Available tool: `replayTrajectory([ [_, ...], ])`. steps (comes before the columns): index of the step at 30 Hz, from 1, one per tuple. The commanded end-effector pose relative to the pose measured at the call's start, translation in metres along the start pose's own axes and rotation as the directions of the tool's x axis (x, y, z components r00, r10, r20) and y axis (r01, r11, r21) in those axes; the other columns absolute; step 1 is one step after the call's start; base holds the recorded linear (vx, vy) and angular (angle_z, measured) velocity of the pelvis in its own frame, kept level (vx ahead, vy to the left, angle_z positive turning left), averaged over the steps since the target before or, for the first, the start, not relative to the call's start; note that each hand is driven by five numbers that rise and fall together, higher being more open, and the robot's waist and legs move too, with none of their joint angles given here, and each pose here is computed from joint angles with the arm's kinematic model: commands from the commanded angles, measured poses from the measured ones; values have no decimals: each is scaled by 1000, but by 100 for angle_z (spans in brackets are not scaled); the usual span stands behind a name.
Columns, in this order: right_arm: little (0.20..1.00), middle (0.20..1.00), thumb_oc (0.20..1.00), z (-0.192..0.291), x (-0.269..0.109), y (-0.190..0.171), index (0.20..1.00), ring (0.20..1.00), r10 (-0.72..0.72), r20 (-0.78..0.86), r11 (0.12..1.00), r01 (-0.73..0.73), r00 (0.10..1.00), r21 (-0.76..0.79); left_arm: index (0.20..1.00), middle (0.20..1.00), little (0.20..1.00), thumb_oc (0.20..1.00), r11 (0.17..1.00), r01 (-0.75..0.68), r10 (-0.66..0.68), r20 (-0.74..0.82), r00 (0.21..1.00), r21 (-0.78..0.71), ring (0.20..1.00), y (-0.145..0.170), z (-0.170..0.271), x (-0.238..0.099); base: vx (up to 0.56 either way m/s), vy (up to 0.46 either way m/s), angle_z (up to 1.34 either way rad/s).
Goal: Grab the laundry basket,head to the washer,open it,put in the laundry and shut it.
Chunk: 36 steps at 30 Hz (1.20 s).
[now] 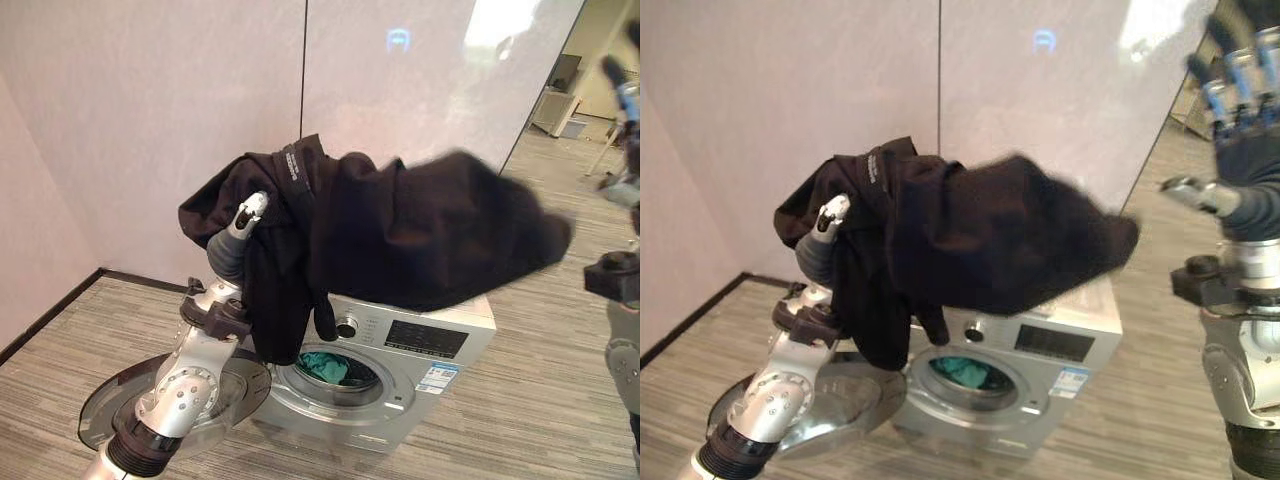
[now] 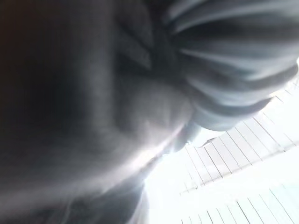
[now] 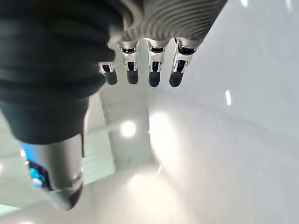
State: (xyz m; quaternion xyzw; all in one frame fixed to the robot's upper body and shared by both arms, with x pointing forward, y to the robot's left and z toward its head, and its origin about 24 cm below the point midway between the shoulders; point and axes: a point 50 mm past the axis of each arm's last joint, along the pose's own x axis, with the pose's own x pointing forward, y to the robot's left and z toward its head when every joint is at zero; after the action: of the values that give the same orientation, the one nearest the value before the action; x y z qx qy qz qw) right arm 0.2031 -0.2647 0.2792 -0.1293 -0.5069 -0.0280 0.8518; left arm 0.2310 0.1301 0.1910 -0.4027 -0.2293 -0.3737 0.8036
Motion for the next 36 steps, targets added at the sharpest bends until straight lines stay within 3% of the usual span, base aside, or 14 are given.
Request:
replayTrajectory([
  [1, 1000, 1000, 1000, 5, 3, -30, 1000, 1000, -150, 77, 942, 166, 986, -290, 200, 200, 200, 200, 992, 122, -125, 75, 989, 38, 200, -19, 15, -1, 0, 0, 0],
  [4, 1000, 1000, 1000, -5, -7, -47, 1000, 1000, -201, 16, 928, 196, 979, -317, 200, 200, 200, 200, 990, 134, -135, 36, 990, 31, 200, -21, 15, -11, 0, 0, 0],
  [9, 1000, 1000, 1000, 10, -19, -48, 1000, 1000, -176, 55, 970, 183, 983, -159, 200, 200, 200, 200, 991, 130, -130, 14, 991, -7, 200, -18, 10, -18, 0, 0, 0],
  [15, 1000, 1000, 1000, -6, -32, -76, 1000, 1000, -326, -18, 904, 307, 945, -297, 200, 200, 200, 200, 994, 98, -100, -36, 994, -51, 200, -13, 1, -27, 0, 0, 0],
  [16, 1000, 1000, 1000, -28, -47, -92, 1000, 1000, -399, -143, 860, 315, 906, -402, 200, 200, 200, 200, 994, 39, -52, -129, 990, -99, 200, -8, -12, -41, 0, 0, 0],
  [22, 1000, 1000, 1000, -58, -92, -118, 1000, 1000, -508, -357, 770, 228, 784, -596, 200, 200, 200, 200, 979, -117, 61, -306, 950, -168, 200, 1, -35, -78, -6, -2, 0],
  [26, 1000, 1000, 1000, -79, -137, -132, 1000, 1000, -627, -467, 715, 223, 624, -663, 200, 200, 200, 200, 953, -228, 125, -423, 897, -201, 200, 6, -52, -104, -36, -17, 3],
  [27, 1000, 1000, 1000, -79, -137, -133, 1000, 1000, -627, -466, 715, 223, 624, -662, 200, 200, 200, 200, 953, -228, 125, -423, 897, -201, 200, 6, -52, -104, -29, -35, 7],
  [29, 1000, 1000, 1000, -92, -167, -130, 1000, 1000, -662, -540, 711, 208, 520, -672, 200, 200, 200, 200, 930, -295, 153, -500, 853, -218, 200, 8, -64, -121, -26, -45, 10],
  [36, 1000, 1000, 1000, -114, -197, -101, 1000, 1000, -642, -640, 760, 241, 422, -604, 200, 200, 200, 200, 918, -341, 165, -586, 793, -202, 200, 12, -83, -137, -82, -36, 1],
])
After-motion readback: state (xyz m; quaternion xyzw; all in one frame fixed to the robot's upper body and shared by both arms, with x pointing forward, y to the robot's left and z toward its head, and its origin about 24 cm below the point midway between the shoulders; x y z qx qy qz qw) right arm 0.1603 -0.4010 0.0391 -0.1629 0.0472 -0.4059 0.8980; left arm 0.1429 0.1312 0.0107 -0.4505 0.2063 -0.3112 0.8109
